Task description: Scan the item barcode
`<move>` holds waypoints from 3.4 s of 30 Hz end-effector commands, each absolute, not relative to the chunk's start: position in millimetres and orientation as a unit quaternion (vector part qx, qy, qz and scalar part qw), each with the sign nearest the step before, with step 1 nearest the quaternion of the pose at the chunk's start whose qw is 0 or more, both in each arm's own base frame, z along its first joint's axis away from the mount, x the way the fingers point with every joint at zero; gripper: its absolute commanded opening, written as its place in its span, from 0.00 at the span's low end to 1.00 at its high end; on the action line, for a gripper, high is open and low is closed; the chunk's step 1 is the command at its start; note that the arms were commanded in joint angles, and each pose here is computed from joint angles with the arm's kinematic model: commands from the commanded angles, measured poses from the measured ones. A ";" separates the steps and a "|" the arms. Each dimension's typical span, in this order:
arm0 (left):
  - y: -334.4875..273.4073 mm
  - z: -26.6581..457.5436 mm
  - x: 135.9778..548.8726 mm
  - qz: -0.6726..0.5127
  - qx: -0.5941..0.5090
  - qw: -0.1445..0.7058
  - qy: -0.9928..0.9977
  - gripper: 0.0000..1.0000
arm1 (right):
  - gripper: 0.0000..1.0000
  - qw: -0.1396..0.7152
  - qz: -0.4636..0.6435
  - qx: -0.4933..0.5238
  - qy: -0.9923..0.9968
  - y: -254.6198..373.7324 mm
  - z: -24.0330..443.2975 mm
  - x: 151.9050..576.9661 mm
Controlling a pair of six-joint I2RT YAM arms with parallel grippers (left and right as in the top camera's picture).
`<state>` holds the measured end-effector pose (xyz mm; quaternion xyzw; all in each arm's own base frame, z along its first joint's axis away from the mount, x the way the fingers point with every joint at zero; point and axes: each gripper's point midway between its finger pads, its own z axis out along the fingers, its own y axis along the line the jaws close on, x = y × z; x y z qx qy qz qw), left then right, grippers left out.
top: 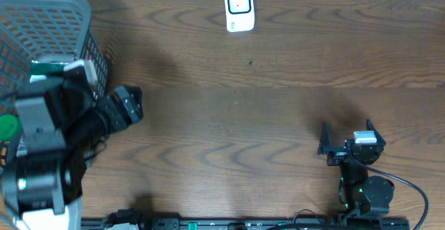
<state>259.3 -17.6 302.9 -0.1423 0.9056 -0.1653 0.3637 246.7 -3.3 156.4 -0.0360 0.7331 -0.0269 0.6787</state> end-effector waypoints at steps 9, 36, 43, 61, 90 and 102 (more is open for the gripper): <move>-18.9 292.4 265.7 -0.164 -0.137 0.336 0.917 0.08 | 0.99 0.679 -0.013 -0.040 0.733 1.5 155.8 246.7; -20.5 302.5 250.8 -0.164 -0.133 0.352 0.912 0.64 | 0.99 0.731 0.126 -0.023 0.670 32.5 323.0 207.4; -20.5 303.2 251.6 -0.163 -0.129 0.355 0.911 0.68 | 0.99 0.692 0.131 -0.016 0.709 33.4 383.6 206.2; -10.9 310.2 262.7 -0.139 -0.132 0.371 0.908 0.73 | 0.99 0.370 0.183 0.001 0.911 48.4 388.3 269.0; 202.9 355.0 286.0 0.065 -0.505 0.335 0.793 0.71 | 0.99 0.177 0.203 0.048 0.962 61.8 303.9 308.8; 243.2 253.7 251.5 0.068 -0.628 0.153 0.760 0.67 | 0.99 0.177 0.201 0.048 0.962 61.3 303.6 308.8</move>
